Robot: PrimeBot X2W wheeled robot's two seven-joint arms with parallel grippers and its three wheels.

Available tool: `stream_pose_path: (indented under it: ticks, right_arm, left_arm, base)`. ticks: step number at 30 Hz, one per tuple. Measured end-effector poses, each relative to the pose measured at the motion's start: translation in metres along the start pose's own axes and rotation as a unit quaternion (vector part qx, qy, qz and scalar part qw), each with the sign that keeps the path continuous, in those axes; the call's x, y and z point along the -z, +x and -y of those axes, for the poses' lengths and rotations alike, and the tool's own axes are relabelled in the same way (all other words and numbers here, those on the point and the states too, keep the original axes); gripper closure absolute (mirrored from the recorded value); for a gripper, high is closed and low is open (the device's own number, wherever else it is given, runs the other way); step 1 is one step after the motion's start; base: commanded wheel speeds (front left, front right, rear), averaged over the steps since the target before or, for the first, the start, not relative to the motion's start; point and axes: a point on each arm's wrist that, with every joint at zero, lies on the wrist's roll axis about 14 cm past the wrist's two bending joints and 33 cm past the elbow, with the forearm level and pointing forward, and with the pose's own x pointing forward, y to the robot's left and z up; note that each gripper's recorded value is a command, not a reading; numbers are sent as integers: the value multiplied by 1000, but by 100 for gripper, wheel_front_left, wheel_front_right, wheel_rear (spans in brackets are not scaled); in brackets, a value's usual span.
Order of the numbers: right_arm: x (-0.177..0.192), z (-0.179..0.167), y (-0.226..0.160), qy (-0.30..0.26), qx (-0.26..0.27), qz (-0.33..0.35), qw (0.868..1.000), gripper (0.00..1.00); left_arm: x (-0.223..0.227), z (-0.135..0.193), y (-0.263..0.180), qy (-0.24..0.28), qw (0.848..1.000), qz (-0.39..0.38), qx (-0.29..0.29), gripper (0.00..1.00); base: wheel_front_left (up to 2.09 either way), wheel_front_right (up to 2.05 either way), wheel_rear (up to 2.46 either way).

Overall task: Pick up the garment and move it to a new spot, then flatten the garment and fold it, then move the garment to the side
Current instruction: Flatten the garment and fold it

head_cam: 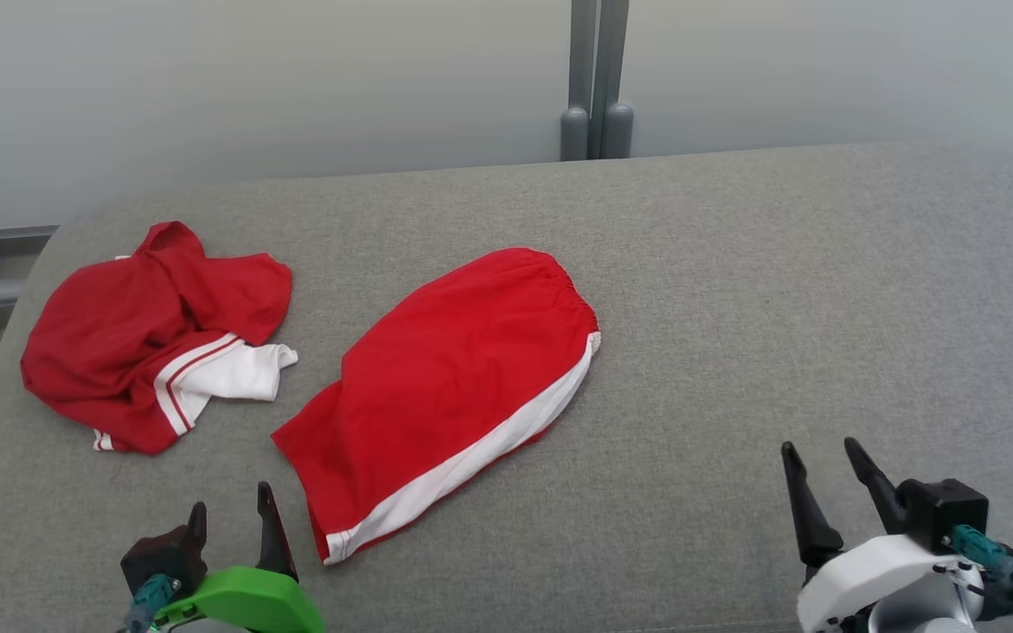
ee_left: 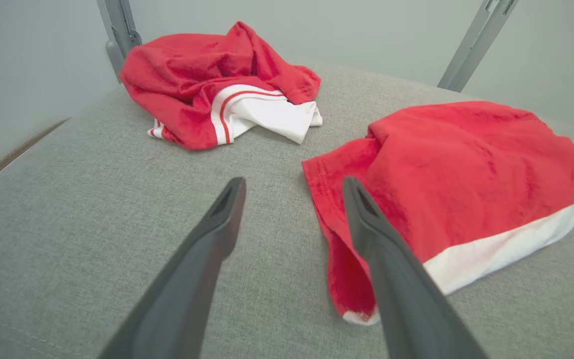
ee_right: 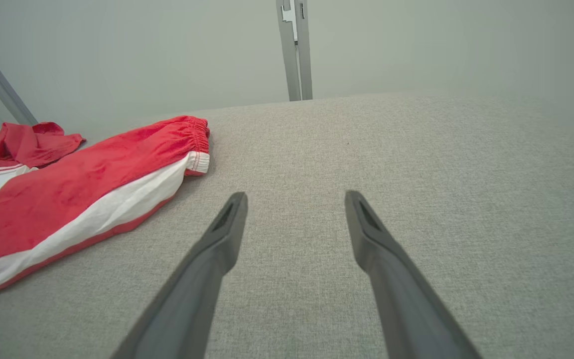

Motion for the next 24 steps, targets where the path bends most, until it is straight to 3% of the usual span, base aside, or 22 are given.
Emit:
stream_pose_path:
  ticks: [11, 17, 24]
  right_arm:
    - [-18, 4, 2, 12, 5, 44, 999, 0]
    - [-29, -17, 5, 9, -26, 64, 998, 0]
    - [-34, -50, -1, -3, -76, 76, 994, 0]
  left_arm:
    - [-47, -3, -15, -66, 994, 91, 18, 0]
    - [-66, -12, -33, -89, 986, 141, 29, 0]
    - [-57, -15, -51, -53, 986, 144, 71, 0]
  base:
    - [0, 0, 0]
    - [0, 0, 0]
    - [0, 0, 0]
